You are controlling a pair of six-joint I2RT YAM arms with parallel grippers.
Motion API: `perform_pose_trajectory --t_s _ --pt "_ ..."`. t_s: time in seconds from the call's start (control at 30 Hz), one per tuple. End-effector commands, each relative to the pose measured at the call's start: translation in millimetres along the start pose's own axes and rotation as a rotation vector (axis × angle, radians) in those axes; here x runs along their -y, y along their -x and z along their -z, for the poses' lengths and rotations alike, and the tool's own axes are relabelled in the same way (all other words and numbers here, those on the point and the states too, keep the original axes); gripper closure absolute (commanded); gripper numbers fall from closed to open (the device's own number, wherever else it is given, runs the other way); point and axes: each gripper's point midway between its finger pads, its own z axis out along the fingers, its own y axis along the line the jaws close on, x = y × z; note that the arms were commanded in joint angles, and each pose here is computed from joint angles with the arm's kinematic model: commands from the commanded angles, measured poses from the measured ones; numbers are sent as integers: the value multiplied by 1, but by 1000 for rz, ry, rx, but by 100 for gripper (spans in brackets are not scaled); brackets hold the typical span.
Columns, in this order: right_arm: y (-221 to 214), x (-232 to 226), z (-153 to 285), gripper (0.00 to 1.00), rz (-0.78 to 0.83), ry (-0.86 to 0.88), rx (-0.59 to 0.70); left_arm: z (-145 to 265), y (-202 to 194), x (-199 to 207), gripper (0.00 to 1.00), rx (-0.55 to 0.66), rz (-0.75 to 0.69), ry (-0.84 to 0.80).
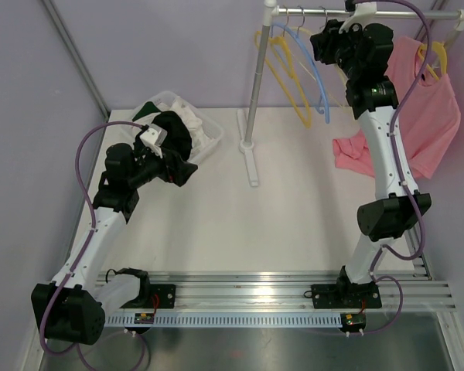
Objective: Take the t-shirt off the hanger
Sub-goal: Hang the hanger back to the clothesline with the right arm
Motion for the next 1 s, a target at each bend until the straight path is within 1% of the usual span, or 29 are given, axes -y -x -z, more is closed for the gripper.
perform_pose_trajectory --t_s 0.0,0.03,0.07,0.17,0.2,0.23,0.27,0.3,0.33,0.43,0.6,0.73,0.77,0.8,0.83,0.9,0.93,0.97 --pt "43 3 24 50 28 -44 105 0 17 1 1 46 -47 1" --pt "50 2 30 46 30 -50 119 0 17 2 1 46 -47 -1" --pt "46 3 30 39 29 -52 115 0 16 2 1 44 -47 -1" --pt "55 3 40 29 30 -66 137 0 16 2 1 44 -48 -2" --pt "53 4 42 13 30 -72 133 0 16 2 1 44 -48 -2" --pt "56 11 44 9 19 -115 139 0 17 2 1 45 -50 -2" --pt "59 14 50 9 7 -144 141 0 17 3 1 43 -50 -4" --pt "62 18 53 1 7 -169 144 0 17 3 1 44 -51 -4" --pt "67 17 59 0 8 -173 151 0 16 3 1 41 -49 -3" --pt "68 31 70 0 -8 -262 155 0 16 3 1 42 -50 -4" --pt "80 42 94 1 -11 -345 229 -1 16 3 1 38 -50 -5" --pt "85 62 107 0 -37 -480 232 -2 15 4 1 36 -49 -9" --pt "85 66 110 5 -44 -507 234 -2 15 3 1 35 -49 -8" --pt "86 70 113 4 -50 -537 239 -3 15 4 1 34 -48 -11" --pt "89 79 122 1 -59 -596 252 -3 14 4 1 32 -49 -9" --pt "87 89 132 1 -66 -663 262 -4 14 3 1 31 -50 -6" --pt "92 90 141 1 -70 -678 281 -3 16 3 1 34 -53 -4" --pt "86 94 142 1 -68 -689 287 -4 14 3 1 30 -50 -4"
